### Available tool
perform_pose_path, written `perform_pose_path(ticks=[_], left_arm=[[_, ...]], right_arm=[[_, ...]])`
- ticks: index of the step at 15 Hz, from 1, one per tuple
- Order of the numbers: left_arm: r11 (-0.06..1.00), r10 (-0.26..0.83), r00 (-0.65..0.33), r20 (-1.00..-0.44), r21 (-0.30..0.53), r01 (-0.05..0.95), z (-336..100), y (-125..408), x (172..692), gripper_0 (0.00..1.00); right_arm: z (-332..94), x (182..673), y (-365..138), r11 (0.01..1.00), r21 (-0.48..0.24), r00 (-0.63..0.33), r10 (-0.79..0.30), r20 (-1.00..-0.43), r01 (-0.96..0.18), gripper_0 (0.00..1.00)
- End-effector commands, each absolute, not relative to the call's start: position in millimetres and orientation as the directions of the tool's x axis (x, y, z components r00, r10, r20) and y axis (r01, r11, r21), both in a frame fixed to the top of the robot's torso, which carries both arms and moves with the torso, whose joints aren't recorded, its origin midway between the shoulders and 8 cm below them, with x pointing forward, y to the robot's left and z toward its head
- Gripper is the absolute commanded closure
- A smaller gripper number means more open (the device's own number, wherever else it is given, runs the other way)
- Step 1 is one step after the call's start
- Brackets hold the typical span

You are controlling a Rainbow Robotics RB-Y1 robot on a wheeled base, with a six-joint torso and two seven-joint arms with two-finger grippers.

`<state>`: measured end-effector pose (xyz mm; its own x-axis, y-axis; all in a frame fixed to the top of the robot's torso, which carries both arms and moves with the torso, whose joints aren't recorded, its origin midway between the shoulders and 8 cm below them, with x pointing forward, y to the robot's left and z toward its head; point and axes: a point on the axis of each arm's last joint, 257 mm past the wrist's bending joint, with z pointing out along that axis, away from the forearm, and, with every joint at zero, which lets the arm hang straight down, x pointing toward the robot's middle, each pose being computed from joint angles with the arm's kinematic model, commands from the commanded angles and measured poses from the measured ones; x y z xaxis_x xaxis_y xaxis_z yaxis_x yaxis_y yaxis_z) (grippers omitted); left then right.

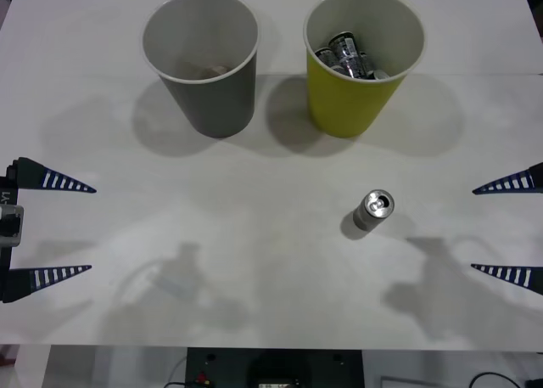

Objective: Put the can into the green bin and the plastic bottle into the gray bin

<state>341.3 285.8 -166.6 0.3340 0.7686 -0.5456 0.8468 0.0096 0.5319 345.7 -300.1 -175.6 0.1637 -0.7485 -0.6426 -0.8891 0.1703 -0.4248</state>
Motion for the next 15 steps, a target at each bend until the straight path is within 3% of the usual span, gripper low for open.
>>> perform_pose_path(ticks=[1, 6, 11, 15], left_arm=[[0.010, 0.769, 0.334, -0.546, 0.532, 0.847, -166.6, 285.8, 341.3, 0.00], [0.010, 0.769, 0.334, -0.546, 0.532, 0.847, -166.6, 285.8, 341.3, 0.00], [0.010, 0.769, 0.334, -0.546, 0.532, 0.847, -166.6, 285.8, 341.3, 0.00], [0.010, 0.769, 0.334, -0.546, 0.532, 0.847, -166.6, 285.8, 341.3, 0.00]], right_arm=[[-178.4, 349.6, -304.1, 0.168, -0.444, 0.194, -0.727, -0.659, -0.880, 0.00], [-190.7, 359.9, -305.5, 0.171, -0.454, 0.226, -0.683, -0.694, -0.875, 0.00], [-202.8, 366.4, -306.6, 0.185, -0.410, 0.211, -0.632, -0.745, -0.893, 0.00], [-219.5, 378.2, -309.8, 0.164, -0.455, 0.277, -0.601, -0.750, -0.875, 0.00]])
